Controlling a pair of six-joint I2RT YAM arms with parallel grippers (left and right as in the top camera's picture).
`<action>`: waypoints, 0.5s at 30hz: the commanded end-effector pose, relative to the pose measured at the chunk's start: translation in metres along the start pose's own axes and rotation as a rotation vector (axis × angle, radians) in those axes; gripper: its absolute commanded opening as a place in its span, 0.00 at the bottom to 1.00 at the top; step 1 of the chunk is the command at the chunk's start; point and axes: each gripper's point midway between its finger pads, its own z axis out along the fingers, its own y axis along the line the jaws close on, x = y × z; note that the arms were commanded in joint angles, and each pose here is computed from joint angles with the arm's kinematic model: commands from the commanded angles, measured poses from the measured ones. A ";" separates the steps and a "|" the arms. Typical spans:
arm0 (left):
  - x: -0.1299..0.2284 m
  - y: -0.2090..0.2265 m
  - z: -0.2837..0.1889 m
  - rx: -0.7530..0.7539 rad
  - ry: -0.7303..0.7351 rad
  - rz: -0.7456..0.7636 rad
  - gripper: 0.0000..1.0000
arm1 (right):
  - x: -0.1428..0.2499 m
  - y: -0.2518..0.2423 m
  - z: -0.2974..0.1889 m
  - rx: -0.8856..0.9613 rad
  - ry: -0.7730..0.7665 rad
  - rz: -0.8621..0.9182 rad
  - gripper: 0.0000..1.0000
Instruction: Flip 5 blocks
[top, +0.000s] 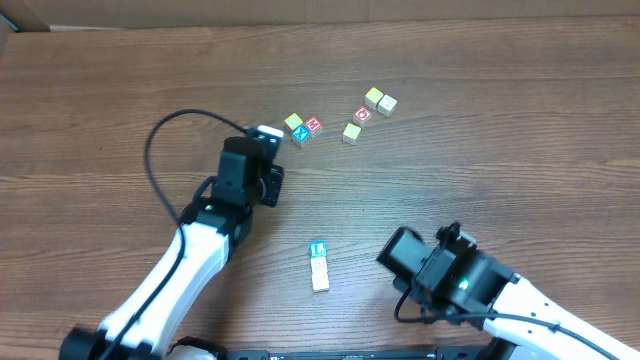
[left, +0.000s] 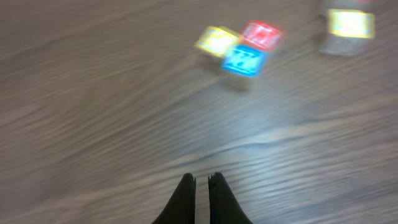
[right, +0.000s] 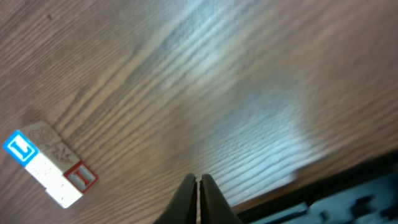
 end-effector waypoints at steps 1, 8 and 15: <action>-0.022 0.055 -0.043 -0.289 -0.086 -0.122 0.04 | -0.030 0.019 -0.028 -0.080 -0.069 -0.175 0.12; 0.003 0.101 -0.122 -0.508 -0.107 -0.416 0.04 | -0.071 0.047 -0.083 -0.187 -0.208 -0.421 0.30; 0.024 0.090 -0.173 -0.382 -0.085 -0.597 0.04 | -0.105 0.068 -0.150 -0.240 -0.433 -0.647 0.64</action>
